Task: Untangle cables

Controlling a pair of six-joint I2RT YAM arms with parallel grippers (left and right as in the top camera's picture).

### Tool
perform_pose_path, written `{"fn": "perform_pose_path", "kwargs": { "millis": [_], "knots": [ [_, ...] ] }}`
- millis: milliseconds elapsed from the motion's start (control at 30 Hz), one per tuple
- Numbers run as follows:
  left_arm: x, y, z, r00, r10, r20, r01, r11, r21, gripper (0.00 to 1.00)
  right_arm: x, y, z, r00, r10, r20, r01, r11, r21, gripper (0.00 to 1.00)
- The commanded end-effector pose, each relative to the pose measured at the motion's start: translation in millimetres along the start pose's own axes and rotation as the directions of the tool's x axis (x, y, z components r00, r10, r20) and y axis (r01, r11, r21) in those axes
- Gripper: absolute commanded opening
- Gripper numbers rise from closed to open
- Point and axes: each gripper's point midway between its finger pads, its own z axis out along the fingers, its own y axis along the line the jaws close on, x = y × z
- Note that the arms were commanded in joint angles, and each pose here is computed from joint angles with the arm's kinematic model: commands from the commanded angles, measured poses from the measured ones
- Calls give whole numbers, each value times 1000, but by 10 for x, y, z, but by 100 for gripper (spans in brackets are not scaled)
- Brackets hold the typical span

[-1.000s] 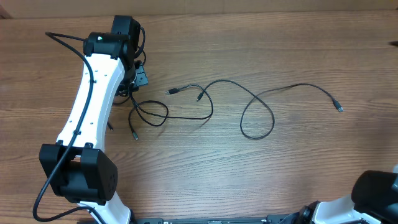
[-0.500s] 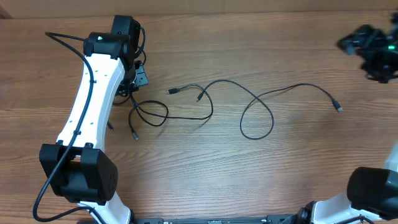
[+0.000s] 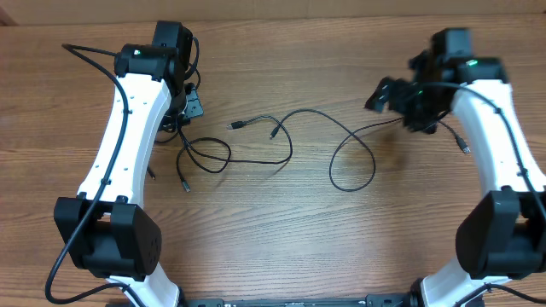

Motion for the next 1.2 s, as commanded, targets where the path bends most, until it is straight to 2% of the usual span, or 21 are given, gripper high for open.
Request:
{"fn": "perform_pose_path", "kwargs": {
  "millis": [0, 100, 267, 400, 600, 700, 933, 1100, 1167],
  "knots": [
    [-85, 4, -194, 998, -10, 57, 8, 999, 35, 4, 128, -76, 301, 999, 12, 31, -17, 988, 153, 90],
    [-85, 4, -194, 998, -10, 57, 8, 999, 35, 4, 150, 6, 568, 996, -2, 84, -11, 987, 160, 88],
    [-90, -1, -195, 998, -9, 59, 7, 999, 36, 4, 229, 269, 923, 984, -100, 149, 84, 990, 112, 77],
    [-75, 7, -194, 999, -8, 53, 6, 999, 33, 4, 233, 189, 1037, 971, -7, 239, -35, 985, 170, 76],
    [-75, 8, -193, 999, -8, 53, 6, 999, 33, 4, 199, 197, 1154, 953, 39, 299, -77, 990, 117, 72],
    [-74, 8, -193, 999, -8, 52, 6, 999, 33, 4, 169, 206, 1195, 944, 37, 327, -71, 993, 94, 63],
    [-71, 2, -193, 999, -8, 51, 6, 999, 36, 4, 229, 127, 1342, 954, 39, 297, -77, 990, 116, 59],
    [-72, 4, -193, 999, -8, 51, 6, 999, 36, 4, 282, 92, 1414, 962, 42, 270, -78, 989, 125, 41],
    [-71, 2, -193, 999, -8, 51, 6, 999, 36, 4, 300, 79, 1417, 964, 43, 263, -79, 988, 131, 40]
  ]
}}
